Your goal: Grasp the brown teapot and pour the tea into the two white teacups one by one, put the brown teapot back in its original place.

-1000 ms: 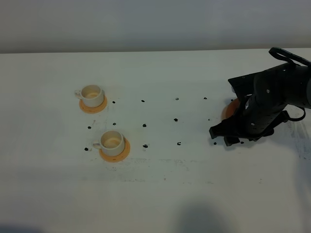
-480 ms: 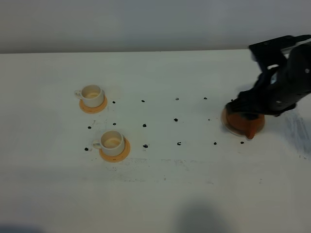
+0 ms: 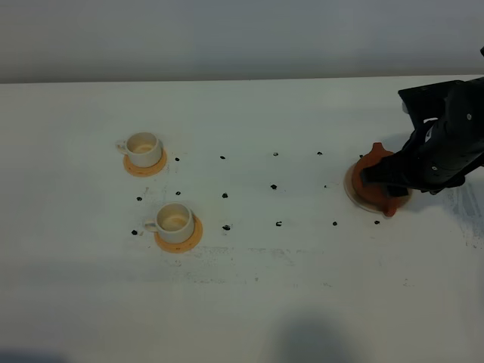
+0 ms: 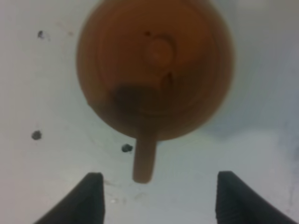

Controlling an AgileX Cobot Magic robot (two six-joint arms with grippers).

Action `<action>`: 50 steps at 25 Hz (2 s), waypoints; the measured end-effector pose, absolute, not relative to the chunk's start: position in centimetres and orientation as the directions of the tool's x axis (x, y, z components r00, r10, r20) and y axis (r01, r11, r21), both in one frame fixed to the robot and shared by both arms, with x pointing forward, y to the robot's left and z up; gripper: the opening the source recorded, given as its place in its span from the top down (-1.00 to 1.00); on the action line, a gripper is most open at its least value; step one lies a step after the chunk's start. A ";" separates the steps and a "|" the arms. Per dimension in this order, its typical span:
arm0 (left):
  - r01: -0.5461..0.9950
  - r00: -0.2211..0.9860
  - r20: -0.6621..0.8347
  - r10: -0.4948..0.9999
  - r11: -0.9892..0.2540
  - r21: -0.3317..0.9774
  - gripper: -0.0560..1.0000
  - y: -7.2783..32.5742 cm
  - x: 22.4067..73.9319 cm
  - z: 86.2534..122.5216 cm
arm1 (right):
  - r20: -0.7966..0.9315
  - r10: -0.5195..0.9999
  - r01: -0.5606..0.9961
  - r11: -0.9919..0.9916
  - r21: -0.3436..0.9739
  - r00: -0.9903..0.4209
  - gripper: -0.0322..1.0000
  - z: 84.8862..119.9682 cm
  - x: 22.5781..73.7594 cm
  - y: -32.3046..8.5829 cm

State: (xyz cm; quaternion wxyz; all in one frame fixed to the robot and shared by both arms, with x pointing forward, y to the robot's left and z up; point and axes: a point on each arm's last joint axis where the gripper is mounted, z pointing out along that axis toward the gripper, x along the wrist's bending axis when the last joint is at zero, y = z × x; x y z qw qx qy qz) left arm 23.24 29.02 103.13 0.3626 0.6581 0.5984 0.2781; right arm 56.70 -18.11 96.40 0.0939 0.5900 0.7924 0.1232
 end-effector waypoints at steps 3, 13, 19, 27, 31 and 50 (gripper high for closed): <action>0.586 0.129 -0.068 0.989 -0.021 0.810 -0.23 29.0 23.2 103.1 | 0.003 0.958 0.916 0.274 0.294 -0.288 -0.04 95.9 56.8 -18.0; 0.586 0.129 -0.068 0.989 -0.021 0.810 -0.23 29.0 23.2 103.1 | 0.003 0.957 0.918 0.277 0.285 -0.290 -0.04 94.4 57.8 -17.6; 0.586 0.129 -0.068 0.989 -0.021 0.810 -0.23 29.0 23.2 103.1 | 0.002 0.956 0.921 0.281 0.269 -0.293 -0.04 93.7 58.0 -17.5; 0.586 0.129 -0.068 0.989 -0.021 0.810 -0.23 29.0 23.2 103.1 | 0.002 0.962 0.925 0.262 0.274 -0.273 -0.04 93.7 58.3 -18.3; 0.586 0.129 -0.068 0.989 -0.021 0.810 -0.23 29.0 23.2 103.1 | 0.003 0.962 0.924 0.262 0.279 -0.274 -0.04 93.7 58.4 -18.2; 0.586 0.129 -0.068 0.989 -0.021 0.810 -0.23 29.0 23.2 103.1 | 0.019 0.963 0.921 0.251 0.297 -0.268 -0.04 93.8 58.4 -17.9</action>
